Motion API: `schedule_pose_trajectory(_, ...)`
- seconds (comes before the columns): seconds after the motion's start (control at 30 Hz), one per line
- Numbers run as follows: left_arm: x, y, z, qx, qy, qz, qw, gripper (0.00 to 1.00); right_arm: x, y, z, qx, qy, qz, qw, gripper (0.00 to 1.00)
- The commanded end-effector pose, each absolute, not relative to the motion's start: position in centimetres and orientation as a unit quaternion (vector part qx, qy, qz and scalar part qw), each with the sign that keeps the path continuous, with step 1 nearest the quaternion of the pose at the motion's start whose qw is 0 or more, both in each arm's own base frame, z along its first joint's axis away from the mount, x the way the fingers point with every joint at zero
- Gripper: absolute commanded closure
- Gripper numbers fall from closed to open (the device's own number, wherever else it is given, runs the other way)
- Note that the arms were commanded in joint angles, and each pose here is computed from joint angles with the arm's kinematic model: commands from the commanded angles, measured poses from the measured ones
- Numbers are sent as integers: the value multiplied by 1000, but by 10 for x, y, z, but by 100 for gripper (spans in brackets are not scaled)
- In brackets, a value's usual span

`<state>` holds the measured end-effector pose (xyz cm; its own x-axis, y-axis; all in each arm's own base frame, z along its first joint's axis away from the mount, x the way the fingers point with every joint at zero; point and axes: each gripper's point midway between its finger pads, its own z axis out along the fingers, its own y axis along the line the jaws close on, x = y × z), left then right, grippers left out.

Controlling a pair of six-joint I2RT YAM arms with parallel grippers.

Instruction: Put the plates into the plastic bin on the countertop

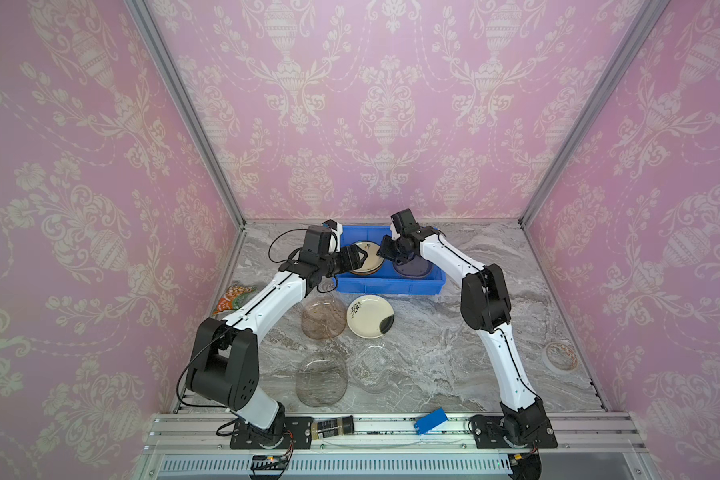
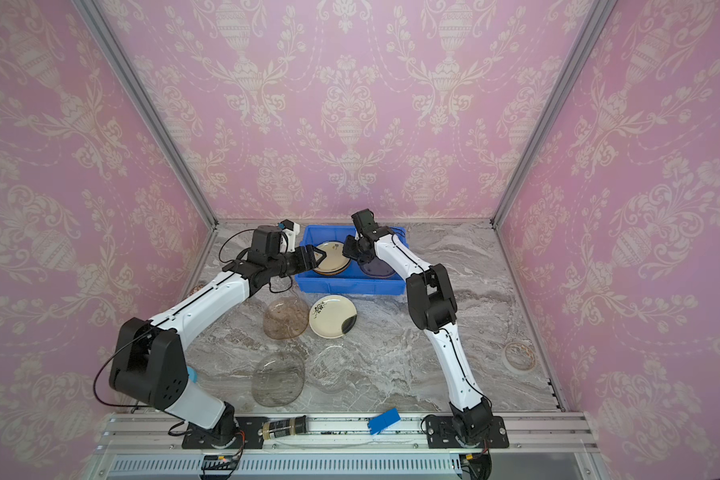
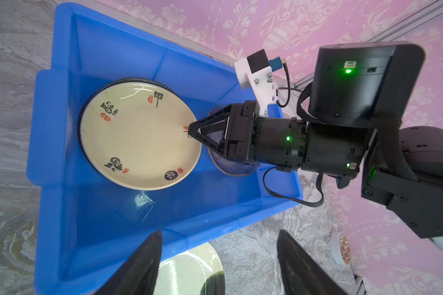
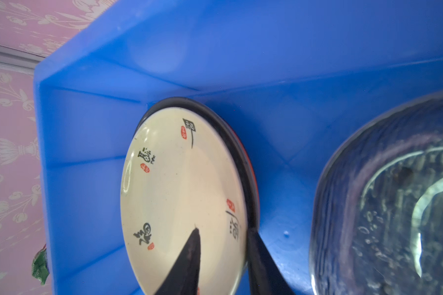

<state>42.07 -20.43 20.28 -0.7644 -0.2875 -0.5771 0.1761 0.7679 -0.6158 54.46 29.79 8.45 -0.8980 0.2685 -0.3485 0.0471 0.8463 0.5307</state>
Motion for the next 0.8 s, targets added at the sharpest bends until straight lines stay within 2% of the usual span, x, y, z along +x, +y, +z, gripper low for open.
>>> schedule_pose_trajectory(0.0, 417, -210, 192, -35, 879, -347, 325, 27, 545, 293, 102, 75, 936, 254, 231, 66)
schedule_pose_trajectory(0.2, 414, -212, 188, -29, 881, -346, 322, 26, 538, 279, 130, 61, 935, 231, 262, 63)
schedule_pose_trajectory(0.4, 407, -214, 183, -25, 881, -348, 319, 26, 511, 270, 175, 34, 924, 238, 297, 63)
schedule_pose_trajectory(0.6, 394, -218, 175, -10, 882, -352, 313, 27, 440, 280, 201, -26, 901, 308, 306, 65)
schedule_pose_trajectory(0.77, 369, -219, 173, 13, 882, -351, 313, 27, 355, 291, 180, -94, 910, 319, 249, 67)
